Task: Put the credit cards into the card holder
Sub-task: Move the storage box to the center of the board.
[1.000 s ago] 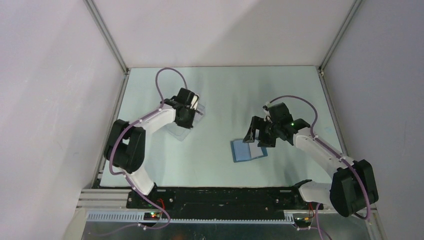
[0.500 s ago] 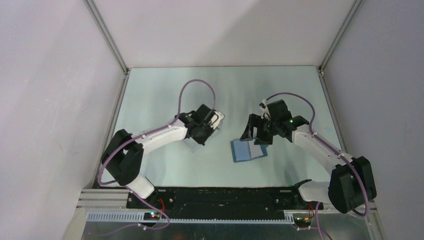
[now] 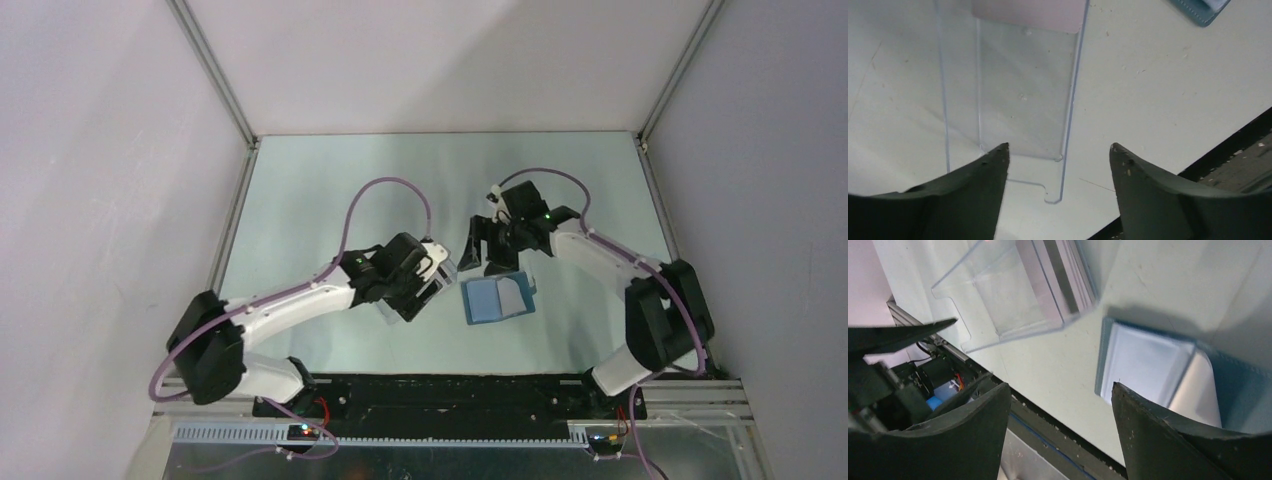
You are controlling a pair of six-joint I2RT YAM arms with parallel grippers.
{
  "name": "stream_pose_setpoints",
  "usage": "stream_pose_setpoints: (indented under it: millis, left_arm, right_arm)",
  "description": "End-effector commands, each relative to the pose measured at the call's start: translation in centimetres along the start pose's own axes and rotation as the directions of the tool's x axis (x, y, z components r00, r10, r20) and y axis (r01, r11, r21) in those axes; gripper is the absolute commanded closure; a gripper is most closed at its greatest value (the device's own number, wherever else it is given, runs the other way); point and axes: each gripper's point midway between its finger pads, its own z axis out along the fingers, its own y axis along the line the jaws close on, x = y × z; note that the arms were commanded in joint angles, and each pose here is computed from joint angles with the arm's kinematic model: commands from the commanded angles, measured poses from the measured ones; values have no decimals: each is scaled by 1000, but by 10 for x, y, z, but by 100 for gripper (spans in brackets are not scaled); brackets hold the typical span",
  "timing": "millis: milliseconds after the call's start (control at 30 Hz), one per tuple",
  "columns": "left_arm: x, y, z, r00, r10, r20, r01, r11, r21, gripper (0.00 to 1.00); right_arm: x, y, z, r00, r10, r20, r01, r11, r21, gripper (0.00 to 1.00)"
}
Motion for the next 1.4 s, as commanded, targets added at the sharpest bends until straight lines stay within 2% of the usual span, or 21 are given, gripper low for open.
stream_pose_setpoints:
  millis: [0,100,167,300,467,600,667,733,800,967,1200,1367]
  left_arm:
    - [-27,9,-35,977,-99,191,108,993,-37,18]
    - [-35,12,-52,940,-196,281,207,978,-11,9]
    - [-42,14,-68,900,-262,348,267,963,35,8]
    - [-42,16,-80,836,-390,386,379,919,107,8]
    - [-39,16,-85,753,-540,378,501,841,203,7]
    - [-39,17,-83,687,-639,347,587,769,253,7]
    - [-37,19,-81,658,-674,335,624,737,258,7]
    - [-33,22,-77,628,-707,324,662,705,254,6]
    - [-28,25,-72,596,-742,307,703,667,247,6]
    - [-15,26,-54,564,-787,252,761,613,213,6]
    - [-9,24,-41,575,-792,207,771,609,186,8]
    - [-1,19,-31,581,-797,162,779,603,171,12]
  right_arm:
    - [-30,19,16,996,-89,20,89,996,-7,24]
    - [-35,23,31,993,-120,-8,120,993,21,27]
    - [-39,25,42,990,-140,-29,141,989,34,34]
    - [-51,17,63,982,-174,-71,182,975,127,40]
    - [-47,11,79,966,-220,-134,244,950,195,51]
    - [-39,14,88,959,-229,-165,259,946,195,67]
    - [-33,18,87,959,-220,-177,252,949,187,82]
    - [-27,23,81,961,-210,-181,243,953,183,91]
    - [-22,26,75,969,-177,-171,211,955,207,97]
    - [3,33,65,977,-128,-170,169,952,256,100]
    - [42,38,61,969,-145,-202,210,912,353,100]
    - [53,36,56,976,-115,-183,181,897,404,95]
